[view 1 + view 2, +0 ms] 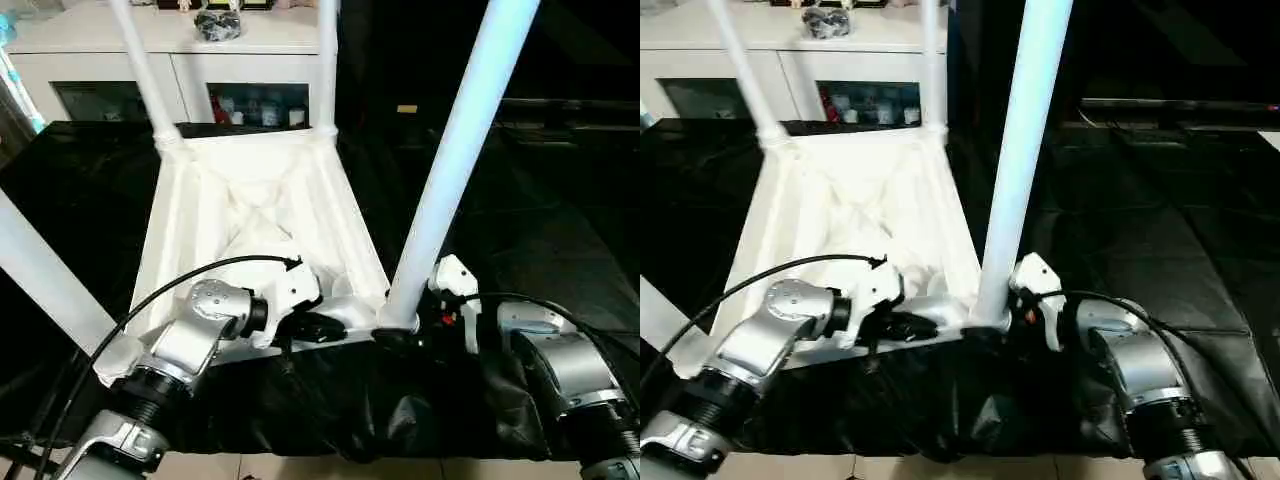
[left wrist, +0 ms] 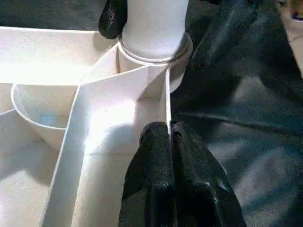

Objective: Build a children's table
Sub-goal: Rotate leg to tighten

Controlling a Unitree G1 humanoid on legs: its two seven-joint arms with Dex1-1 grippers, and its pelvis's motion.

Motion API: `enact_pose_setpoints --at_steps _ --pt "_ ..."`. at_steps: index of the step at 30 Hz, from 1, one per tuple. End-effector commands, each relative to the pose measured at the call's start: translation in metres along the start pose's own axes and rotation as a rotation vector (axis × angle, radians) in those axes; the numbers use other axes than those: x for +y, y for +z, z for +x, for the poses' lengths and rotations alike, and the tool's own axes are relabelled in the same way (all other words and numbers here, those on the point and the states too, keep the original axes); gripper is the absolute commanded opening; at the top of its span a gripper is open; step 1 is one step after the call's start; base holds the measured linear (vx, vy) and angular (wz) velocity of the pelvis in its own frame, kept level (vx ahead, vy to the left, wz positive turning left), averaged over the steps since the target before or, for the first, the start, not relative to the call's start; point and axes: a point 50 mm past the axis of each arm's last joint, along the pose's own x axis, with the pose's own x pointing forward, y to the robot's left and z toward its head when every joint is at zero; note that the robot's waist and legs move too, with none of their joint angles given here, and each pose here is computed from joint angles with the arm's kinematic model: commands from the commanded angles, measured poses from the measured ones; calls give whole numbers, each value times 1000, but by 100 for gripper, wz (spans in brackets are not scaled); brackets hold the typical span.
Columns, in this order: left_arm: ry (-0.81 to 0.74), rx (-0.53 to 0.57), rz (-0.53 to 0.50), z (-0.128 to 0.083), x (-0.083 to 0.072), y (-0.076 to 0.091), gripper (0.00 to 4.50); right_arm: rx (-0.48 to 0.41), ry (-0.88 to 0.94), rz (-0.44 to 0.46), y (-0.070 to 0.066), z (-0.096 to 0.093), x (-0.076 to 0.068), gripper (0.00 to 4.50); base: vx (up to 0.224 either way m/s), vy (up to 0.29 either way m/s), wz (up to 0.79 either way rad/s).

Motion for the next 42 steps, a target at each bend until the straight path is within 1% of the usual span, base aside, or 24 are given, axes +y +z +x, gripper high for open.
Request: enact_pose_setpoints --at_steps 1,2,3,6,7,8,11,15,19,20,25,26,29,30,31,32,35,36,37,39,40,42 --pt "-45 -7 43 5 -1 8 0 27 74 17 -5 6 7 377 0 0 0" --pt "-50 -5 41 5 -1 7 0 28 82 16 -5 6 7 355 0 0 0" --pt "-50 -5 41 5 -1 7 0 28 83 16 -5 6 7 355 0 0 0" --pt "-55 -5 40 5 -2 7 0 28 93 16 -5 6 7 327 0 0 0" --pt "-61 -5 39 5 -2 7 0 30 103 15 -5 6 8 327 0 0 0" --pt "-65 -6 37 5 -3 6 0 30 107 15 -6 7 9 303 0 0 0" --pt "-76 -6 33 6 -4 5 0 30 112 17 -7 7 10 293 0 0 0" --pt "-83 -4 29 6 -5 3 0 30 124 27 -8 9 13 257 0 0 0" --pt "-83 -13 13 6 -5 3 0 22 145 39 -9 13 18 242 0 0 0" --pt "-73 -22 4 10 -5 4 0 10 143 59 -12 15 21 238 0 0 0" --pt "-35 -44 -19 18 -4 8 0 -5 125 104 -18 22 28 236 0 0 0" --pt "4 -54 -38 25 -4 12 0 -18 76 145 -21 30 31 236 0 0 0" --pt "79 -65 -63 38 -4 17 0 -36 -44 210 -24 48 29 236 0 0 0" --pt "104 -80 -80 44 -5 20 0 -51 -108 231 -22 57 27 236 0 0 0" --pt "113 -88 -88 47 -6 22 0 -60 -132 251 -21 61 26 236 -59 6 -6" --pt "128 -103 -102 53 -8 25 0 -74 -210 289 -17 68 21 235 -56 16 -11" --pt "136 -110 -108 55 -9 27 0 -80 -256 306 -15 72 18 235 -53 15 -13" --pt "142 -118 -112 59 -11 29 0 -93 -285 327 -12 78 17 235 -50 14 -13" --pt "142 -121 -107 62 -13 30 0 -104 -305 329 -7 85 17 235 0 0 0" --pt "148 -118 -94 64 -14 32 0 -122 -303 331 0 93 18 235 0 0 0" --pt "148 -110 -84 63 -14 31 0 -132 -293 326 3 95 20 270 0 0 0" --pt "149 -104 -77 62 -13 30 0 -136 -291 325 4 95 20 305 0 0 0"
